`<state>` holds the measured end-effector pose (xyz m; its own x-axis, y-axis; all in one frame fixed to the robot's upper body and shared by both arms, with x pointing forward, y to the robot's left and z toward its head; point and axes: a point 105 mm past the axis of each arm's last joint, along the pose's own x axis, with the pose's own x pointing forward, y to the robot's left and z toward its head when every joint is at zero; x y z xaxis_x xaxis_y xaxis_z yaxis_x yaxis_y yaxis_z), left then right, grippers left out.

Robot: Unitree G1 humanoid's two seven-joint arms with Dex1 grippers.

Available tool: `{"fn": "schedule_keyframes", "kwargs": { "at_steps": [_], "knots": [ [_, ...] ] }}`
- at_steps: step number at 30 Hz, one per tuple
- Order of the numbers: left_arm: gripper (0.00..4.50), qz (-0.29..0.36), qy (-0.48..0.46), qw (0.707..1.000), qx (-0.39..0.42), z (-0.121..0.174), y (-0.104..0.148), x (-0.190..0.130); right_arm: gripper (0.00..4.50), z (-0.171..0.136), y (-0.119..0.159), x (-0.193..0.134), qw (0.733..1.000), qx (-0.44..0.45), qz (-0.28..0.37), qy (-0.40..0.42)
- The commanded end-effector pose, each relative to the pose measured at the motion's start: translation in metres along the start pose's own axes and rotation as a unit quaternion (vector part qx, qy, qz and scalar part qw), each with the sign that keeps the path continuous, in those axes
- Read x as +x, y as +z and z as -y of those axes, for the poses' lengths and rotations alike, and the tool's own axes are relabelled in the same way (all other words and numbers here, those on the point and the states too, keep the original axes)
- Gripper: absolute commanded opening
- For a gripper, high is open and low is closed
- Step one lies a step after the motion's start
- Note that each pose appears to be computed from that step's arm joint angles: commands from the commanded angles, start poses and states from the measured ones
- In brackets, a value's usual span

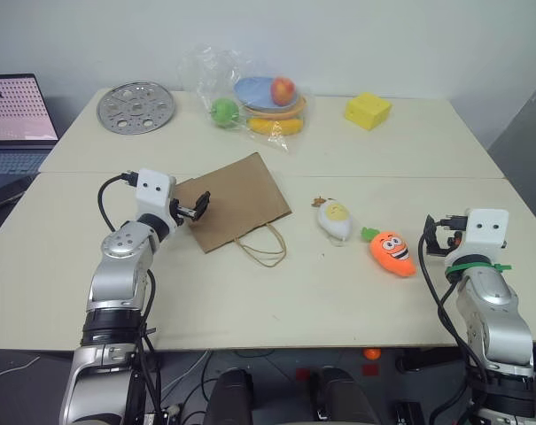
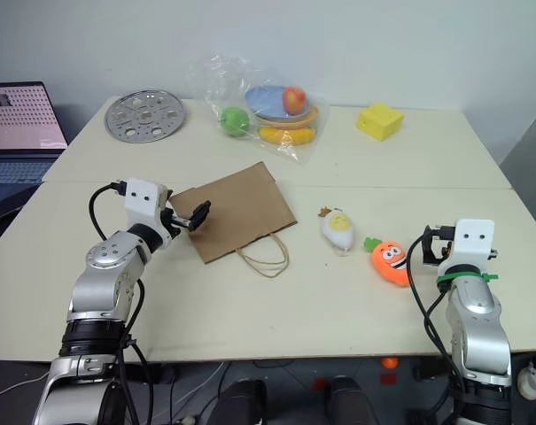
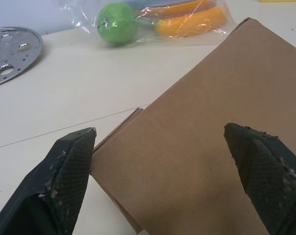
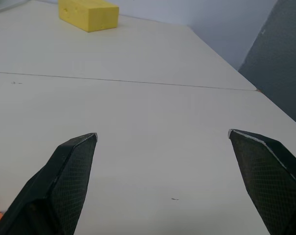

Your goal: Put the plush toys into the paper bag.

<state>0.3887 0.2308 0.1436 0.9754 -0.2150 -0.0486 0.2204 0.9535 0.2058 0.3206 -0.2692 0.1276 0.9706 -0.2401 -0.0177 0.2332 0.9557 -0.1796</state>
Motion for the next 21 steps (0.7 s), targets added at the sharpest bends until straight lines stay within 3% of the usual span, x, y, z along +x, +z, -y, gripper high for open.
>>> {"fn": "schedule_keyframes", "kwargs": {
  "at_steps": [1, 21],
  "knots": [
    [4.48, 0.034, -0.011, 0.999, 0.006, 0.0026, 0.0195, -0.0008, 4.50, 0.0038, 0.0145, 0.0012, 1.000, -0.010, 0.027, -0.001],
    [4.48, 0.044, -0.021, 0.999, -0.002, 0.0012, 0.0223, -0.0053, 4.50, 0.0045, 0.0161, -0.0001, 0.999, -0.012, 0.032, -0.002]
  ]
}}
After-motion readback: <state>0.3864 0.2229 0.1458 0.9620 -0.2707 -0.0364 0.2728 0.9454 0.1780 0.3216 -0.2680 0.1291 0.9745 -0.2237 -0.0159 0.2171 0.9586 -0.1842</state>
